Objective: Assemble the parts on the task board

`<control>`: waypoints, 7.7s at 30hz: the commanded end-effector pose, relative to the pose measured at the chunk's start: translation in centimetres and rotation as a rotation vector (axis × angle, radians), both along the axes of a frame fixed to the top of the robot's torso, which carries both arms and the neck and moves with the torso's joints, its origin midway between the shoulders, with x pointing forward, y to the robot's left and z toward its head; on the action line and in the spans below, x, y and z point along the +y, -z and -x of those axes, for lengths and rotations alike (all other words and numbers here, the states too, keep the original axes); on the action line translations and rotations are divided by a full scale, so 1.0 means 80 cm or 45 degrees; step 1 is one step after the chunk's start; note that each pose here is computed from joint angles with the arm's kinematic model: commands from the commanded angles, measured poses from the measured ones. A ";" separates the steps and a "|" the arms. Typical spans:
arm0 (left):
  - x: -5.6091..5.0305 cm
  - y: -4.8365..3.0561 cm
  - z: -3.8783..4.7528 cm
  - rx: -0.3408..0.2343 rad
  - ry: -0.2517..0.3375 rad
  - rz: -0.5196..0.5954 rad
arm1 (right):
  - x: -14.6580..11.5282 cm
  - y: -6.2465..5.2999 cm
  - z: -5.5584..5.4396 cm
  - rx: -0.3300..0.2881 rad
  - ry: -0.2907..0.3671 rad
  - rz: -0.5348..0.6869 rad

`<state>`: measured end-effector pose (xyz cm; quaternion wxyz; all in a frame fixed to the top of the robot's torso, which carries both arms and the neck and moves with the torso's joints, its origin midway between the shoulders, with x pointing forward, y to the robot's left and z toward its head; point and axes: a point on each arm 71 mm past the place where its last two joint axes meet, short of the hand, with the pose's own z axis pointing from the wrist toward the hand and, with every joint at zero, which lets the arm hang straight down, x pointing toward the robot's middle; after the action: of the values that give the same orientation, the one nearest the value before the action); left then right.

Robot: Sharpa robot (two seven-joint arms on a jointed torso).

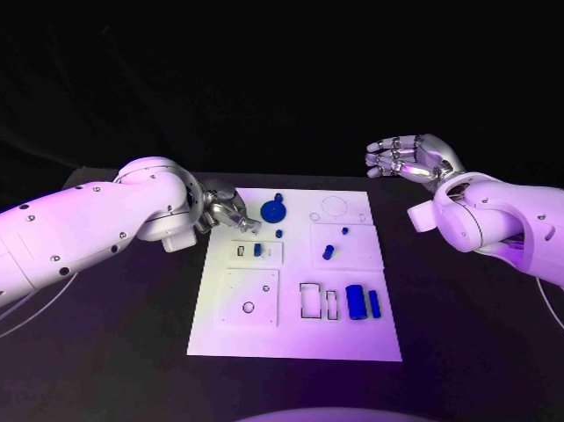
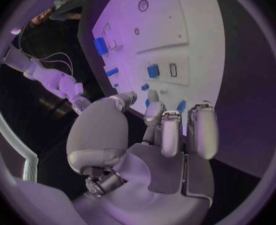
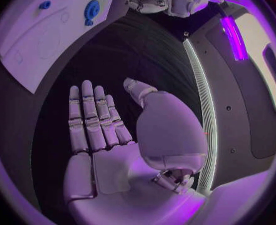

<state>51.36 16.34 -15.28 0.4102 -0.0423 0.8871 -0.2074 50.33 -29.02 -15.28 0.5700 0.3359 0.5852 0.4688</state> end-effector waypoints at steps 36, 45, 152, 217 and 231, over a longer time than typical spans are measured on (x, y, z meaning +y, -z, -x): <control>0.045 0.0108 -0.072 0.048 -0.175 -0.093 | 0.006 0.004 -0.001 0.010 -0.023 -0.014; 0.035 0.0140 -0.072 0.063 -0.161 -0.084 | 0.007 0.005 -0.001 0.014 -0.025 -0.014; 0.022 0.0339 0.017 0.067 0.010 0.001 | 0.005 0.016 -0.001 0.042 -0.023 -0.011; 0.017 0.0509 0.015 0.077 0.062 -0.136 | 0.004 0.018 0.000 0.048 -0.023 -0.010; 0.018 0.0509 0.013 0.072 0.047 -0.127 | 0.004 0.019 0.000 0.049 -0.025 -0.011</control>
<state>50.38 17.79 -19.18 0.3883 -0.0137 0.9053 -0.1718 50.36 -28.86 -16.74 0.5575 0.3465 0.5944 0.4645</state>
